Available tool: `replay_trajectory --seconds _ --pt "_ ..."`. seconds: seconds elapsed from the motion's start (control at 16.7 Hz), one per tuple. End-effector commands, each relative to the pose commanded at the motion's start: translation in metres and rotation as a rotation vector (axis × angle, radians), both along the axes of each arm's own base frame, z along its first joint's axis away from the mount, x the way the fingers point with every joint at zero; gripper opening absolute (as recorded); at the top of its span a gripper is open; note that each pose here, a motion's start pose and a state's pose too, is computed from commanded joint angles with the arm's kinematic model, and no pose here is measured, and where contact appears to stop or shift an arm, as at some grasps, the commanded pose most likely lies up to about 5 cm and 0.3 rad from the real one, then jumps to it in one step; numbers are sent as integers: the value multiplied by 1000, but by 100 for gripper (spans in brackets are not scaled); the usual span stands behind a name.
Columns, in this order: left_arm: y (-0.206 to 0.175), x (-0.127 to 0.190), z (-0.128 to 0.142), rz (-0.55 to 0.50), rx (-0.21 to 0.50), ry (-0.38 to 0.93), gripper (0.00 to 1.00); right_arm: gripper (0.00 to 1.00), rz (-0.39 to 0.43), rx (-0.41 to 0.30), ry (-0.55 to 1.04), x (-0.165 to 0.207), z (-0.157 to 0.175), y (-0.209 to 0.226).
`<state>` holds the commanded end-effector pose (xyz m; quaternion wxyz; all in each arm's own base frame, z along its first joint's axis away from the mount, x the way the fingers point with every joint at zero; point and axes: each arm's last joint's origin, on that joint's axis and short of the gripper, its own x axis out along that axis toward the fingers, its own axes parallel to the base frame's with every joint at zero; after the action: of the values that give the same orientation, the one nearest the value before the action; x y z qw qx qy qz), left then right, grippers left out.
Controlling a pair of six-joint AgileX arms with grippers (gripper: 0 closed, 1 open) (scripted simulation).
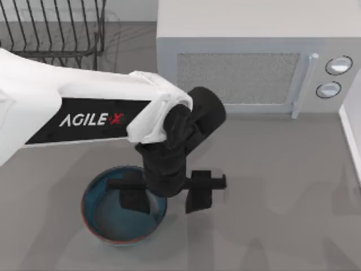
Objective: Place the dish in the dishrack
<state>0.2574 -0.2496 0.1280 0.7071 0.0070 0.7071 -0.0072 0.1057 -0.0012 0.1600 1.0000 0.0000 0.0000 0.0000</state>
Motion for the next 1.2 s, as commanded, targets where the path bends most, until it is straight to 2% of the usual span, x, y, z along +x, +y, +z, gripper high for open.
replay_trajectory --seconds 0.36,0.96,1.08,1.2 --pt "0 0 0 0 0 0 2 100 0 0 0 0 0 0" --pt "0 0 1 0 -2 -2 0 100 0 0 0 0 0 0" --pt "-4 2 9 -5 0 0 0 100 0 0 0 0 0 0" --pt "-10 6 27 -9 1 1 0 100 0 0 0 0 0 0"
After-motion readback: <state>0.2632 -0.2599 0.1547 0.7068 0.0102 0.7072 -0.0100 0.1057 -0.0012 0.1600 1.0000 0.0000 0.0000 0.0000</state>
